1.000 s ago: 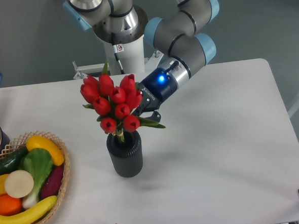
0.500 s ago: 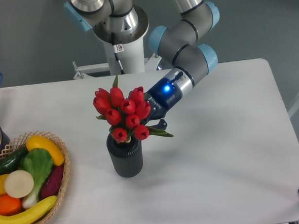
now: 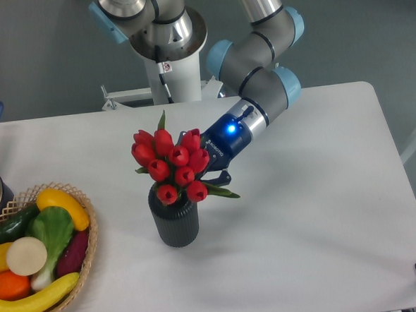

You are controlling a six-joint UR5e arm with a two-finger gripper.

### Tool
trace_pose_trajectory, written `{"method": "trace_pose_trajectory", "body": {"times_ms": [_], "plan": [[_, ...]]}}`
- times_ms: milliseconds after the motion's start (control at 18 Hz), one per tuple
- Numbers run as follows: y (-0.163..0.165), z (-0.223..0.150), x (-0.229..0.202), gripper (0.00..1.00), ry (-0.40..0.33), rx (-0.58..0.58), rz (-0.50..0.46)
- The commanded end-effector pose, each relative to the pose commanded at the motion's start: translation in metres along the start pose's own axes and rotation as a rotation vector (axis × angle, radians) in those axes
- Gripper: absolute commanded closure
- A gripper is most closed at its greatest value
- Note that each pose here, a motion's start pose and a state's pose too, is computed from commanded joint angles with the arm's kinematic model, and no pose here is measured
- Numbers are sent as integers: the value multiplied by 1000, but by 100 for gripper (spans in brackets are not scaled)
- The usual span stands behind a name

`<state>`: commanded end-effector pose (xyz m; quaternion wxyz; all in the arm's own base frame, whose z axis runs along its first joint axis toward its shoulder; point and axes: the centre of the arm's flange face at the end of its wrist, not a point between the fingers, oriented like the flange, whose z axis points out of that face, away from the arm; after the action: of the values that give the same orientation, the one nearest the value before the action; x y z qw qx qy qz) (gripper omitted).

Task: Insert the flowers into the vase
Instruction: 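Push the tulips further down into the vase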

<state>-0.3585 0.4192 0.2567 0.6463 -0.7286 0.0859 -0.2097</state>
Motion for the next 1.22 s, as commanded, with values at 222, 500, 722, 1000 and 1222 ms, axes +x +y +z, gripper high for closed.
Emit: {"method": "trace_pose_trajectory", "body": {"times_ms": [222, 500, 722, 1000, 1222], "plan": [[3, 7, 0, 70, 14, -4, 1], [9, 7, -3, 60, 6, -56, 20], [9, 4, -3, 49, 1, -52, 16], [7, 3, -3, 43, -1, -51, 22], [7, 1, -3, 4, -5, -51, 61]]}}
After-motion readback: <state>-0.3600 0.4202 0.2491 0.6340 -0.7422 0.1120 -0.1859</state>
